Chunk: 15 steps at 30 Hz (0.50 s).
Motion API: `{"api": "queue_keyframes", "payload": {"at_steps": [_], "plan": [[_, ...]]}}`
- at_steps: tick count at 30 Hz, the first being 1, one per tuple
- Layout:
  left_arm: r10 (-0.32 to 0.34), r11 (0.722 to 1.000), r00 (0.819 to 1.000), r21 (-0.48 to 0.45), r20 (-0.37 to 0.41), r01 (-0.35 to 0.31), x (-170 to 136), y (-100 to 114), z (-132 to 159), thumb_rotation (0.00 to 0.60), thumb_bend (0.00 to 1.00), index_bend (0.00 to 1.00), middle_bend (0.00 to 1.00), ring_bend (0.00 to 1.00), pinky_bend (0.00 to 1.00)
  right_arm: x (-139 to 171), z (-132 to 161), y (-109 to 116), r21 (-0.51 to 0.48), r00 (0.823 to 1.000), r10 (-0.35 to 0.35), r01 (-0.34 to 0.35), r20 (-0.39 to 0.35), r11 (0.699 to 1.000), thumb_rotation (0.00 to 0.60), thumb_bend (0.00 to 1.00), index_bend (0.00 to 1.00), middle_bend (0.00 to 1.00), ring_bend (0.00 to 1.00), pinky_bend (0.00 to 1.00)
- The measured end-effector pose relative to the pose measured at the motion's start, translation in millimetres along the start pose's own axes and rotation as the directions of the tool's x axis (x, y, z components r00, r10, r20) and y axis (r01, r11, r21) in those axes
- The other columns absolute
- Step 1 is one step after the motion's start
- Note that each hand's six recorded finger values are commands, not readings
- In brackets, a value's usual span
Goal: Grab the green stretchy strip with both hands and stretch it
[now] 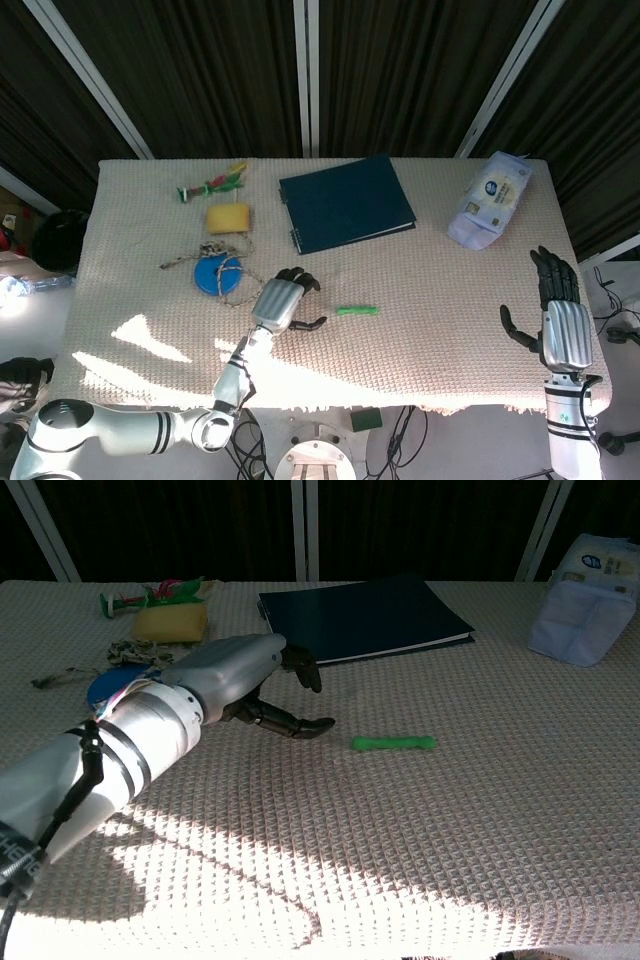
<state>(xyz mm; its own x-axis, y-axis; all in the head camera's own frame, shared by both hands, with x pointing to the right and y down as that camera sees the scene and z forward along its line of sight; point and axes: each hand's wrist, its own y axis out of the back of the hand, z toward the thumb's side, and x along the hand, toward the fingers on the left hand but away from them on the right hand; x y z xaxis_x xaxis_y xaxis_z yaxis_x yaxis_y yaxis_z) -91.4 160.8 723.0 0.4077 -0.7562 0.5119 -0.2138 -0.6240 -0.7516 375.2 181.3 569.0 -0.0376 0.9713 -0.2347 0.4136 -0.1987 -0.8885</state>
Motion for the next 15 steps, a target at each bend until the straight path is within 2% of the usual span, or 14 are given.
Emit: {"api": "queue_keyframes", "payload": {"at_steps": [6, 12, 15], "plan": [[0.002, 1.000, 0.999, 0.004, 0.035, -0.002, 19, -13, 22, 0.361, 0.23, 0.39, 0.30, 0.19, 0.23, -3, -5, -2, 0.013, 1.000, 0.005, -0.005, 0.016, 1.000, 0.600, 0.33, 0.00, 0.00, 0.00, 0.00], [-0.007, 1.000, 0.998, 0.016, 0.061, 0.006, 29, -26, 36, 0.446, 0.24, 0.43, 0.31, 0.19, 0.23, -3, -9, -4, 0.016, 1.000, 0.014, -0.015, 0.026, 1.000, 0.600, 0.33, 0.00, 0.00, 0.00, 0.00], [-0.009, 0.999, 0.998, 0.035, 0.065, 0.006, 32, -33, 38, 0.463, 0.25, 0.45, 0.31, 0.20, 0.23, -3, -11, -4, 0.018, 0.999, 0.017, -0.017, 0.030, 1.000, 0.600, 0.33, 0.00, 0.00, 0.00, 0.00]]}}
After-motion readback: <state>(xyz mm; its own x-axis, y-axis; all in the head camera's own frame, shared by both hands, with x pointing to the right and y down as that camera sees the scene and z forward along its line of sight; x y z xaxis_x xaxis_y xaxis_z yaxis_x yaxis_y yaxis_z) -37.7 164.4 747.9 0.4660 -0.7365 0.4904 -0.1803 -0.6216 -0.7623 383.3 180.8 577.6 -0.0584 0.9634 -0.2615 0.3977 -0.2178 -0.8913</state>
